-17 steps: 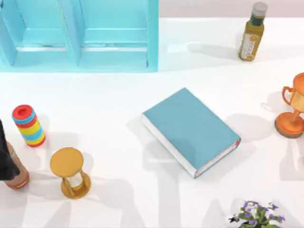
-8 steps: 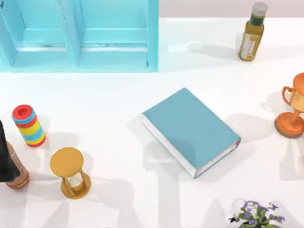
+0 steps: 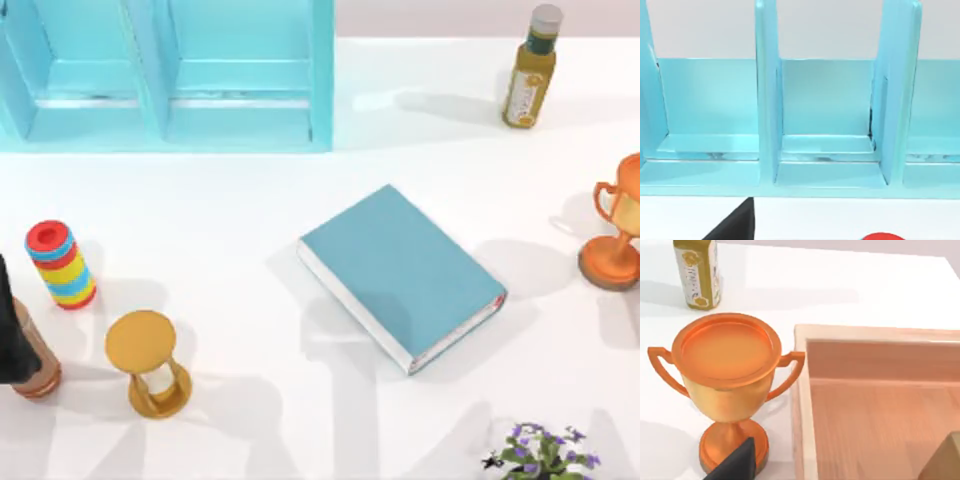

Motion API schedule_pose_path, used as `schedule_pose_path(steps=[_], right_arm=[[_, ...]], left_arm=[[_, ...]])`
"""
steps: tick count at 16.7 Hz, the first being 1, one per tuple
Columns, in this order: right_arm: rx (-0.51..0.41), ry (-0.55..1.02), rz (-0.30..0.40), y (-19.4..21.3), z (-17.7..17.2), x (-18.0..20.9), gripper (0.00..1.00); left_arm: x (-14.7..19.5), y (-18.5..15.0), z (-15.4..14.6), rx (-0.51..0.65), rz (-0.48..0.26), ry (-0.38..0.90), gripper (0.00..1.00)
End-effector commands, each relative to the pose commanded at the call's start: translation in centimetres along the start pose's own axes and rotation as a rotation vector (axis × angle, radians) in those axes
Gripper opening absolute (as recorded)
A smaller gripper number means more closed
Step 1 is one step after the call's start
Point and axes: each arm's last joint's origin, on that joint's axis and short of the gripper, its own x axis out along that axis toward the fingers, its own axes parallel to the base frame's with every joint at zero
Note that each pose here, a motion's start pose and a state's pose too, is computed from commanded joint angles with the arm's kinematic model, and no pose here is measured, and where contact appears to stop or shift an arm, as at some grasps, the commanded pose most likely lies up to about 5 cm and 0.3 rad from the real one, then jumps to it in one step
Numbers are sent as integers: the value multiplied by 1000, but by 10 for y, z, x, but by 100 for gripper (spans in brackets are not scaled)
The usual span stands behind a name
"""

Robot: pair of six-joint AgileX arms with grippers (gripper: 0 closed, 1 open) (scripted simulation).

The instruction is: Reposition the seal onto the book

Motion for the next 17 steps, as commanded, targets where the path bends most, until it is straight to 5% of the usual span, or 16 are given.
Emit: schedule_pose_path(steps=[9,17], right_arm=[[-47,669,-7,-52,90,87,100],[-7,1097,95,-109,91,180,100]], left_arm=[[0,0,0,0,0,0,100],[0,0,0,0,0,0,100]])
